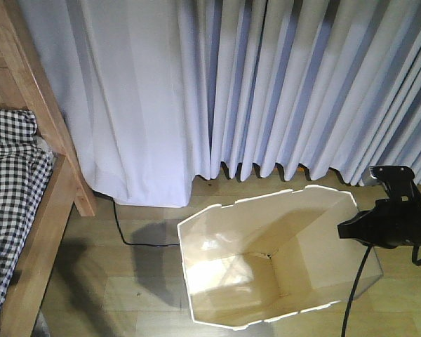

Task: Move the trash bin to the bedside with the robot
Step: 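Carry the held bin with the right gripper toward the bed's side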

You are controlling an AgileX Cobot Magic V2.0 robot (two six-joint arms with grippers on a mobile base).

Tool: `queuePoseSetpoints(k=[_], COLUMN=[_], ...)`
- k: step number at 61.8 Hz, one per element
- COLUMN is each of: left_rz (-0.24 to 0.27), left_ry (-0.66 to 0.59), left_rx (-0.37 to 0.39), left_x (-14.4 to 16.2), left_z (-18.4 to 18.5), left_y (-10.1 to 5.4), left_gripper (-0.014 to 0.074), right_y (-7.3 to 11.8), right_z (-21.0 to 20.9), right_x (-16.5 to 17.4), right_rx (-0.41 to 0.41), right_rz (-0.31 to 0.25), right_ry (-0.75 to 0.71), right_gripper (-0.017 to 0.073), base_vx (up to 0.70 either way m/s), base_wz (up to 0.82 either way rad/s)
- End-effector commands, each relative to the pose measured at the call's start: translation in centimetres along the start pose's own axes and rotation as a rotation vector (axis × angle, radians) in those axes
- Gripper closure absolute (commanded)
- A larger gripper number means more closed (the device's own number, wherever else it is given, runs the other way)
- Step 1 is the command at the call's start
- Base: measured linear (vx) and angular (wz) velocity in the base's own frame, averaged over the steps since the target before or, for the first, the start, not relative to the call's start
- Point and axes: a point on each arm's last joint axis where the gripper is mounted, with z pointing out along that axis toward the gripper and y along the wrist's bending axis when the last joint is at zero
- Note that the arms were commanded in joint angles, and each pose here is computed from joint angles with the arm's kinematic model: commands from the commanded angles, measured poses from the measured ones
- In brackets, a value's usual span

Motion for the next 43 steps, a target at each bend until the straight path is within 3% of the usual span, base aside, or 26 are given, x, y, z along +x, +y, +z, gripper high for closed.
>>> queuePoseSetpoints(k=[1, 43], left_rz=[-0.012, -0.012], left_ry=[-0.054, -0.054], left_rx=[0.006, 0.006], left_x=[0.24, 0.24], left_z=[0.17, 0.17], left_y=[0.00, 0.00], left_gripper=[0.0599, 0.0599], right_y=[1.67, 1.68], right_z=[-1.34, -1.34], right_x=[-2.11, -2.11], right_rx=[-0.160, -0.161], right_rz=[0.068, 0.068], right_ry=[-0.140, -0.140], right_gripper=[0.0564, 0.0564], base_vx=[0.10, 0.04], base_wz=[0.01, 0.00])
